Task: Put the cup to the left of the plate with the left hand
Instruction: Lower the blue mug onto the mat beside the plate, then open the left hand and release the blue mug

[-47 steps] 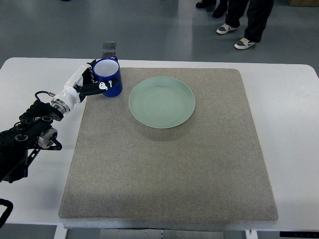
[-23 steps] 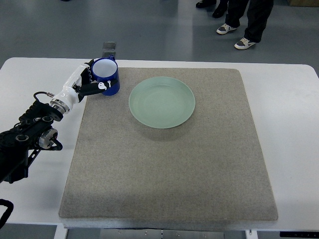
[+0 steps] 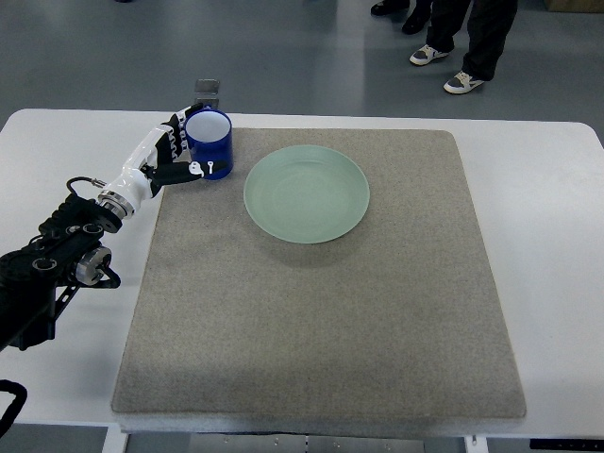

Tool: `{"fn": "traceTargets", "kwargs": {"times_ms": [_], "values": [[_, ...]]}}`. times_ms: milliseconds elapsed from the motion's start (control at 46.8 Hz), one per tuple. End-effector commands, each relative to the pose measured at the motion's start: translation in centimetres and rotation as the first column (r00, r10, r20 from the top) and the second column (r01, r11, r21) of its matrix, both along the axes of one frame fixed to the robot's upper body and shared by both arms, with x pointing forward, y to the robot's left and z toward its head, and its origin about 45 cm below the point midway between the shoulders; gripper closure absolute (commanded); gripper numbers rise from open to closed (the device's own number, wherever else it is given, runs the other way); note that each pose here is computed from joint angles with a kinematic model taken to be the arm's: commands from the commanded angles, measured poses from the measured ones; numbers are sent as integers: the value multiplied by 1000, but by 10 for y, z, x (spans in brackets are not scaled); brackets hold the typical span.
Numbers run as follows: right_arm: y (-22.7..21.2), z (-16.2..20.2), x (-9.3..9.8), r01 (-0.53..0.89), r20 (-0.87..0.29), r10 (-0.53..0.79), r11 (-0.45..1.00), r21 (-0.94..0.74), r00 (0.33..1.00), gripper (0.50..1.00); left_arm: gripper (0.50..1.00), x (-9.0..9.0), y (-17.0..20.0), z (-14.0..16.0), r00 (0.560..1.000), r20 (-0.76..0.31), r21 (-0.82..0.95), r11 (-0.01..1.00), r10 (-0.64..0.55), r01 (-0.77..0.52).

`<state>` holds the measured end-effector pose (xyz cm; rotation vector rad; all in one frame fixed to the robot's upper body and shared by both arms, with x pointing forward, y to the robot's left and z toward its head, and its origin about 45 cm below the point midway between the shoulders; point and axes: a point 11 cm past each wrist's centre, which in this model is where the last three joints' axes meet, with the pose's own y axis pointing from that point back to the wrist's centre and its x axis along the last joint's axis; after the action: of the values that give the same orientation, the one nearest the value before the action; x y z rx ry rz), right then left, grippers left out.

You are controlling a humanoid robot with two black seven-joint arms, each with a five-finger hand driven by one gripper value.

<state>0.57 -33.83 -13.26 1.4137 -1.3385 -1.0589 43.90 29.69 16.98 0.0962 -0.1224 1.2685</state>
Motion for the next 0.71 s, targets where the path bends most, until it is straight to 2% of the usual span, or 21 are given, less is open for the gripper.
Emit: {"fn": "traceTargets", "kwargs": {"times_ms": [0,150,684], "values": [[0,0,1,0,1,0,1000,0,1000,568,534,0,0,2,1000,3,-11,1000,1,-1],[0,0,0,0,0,0,1000,0,1000,568,506,0,-3,2,1000,0,-36,999,-4,4],[0,0,0,0,0,0,1000,0,1000,568,506,-16,-1,-6,999,-17,-64,998,-27,25]]}}
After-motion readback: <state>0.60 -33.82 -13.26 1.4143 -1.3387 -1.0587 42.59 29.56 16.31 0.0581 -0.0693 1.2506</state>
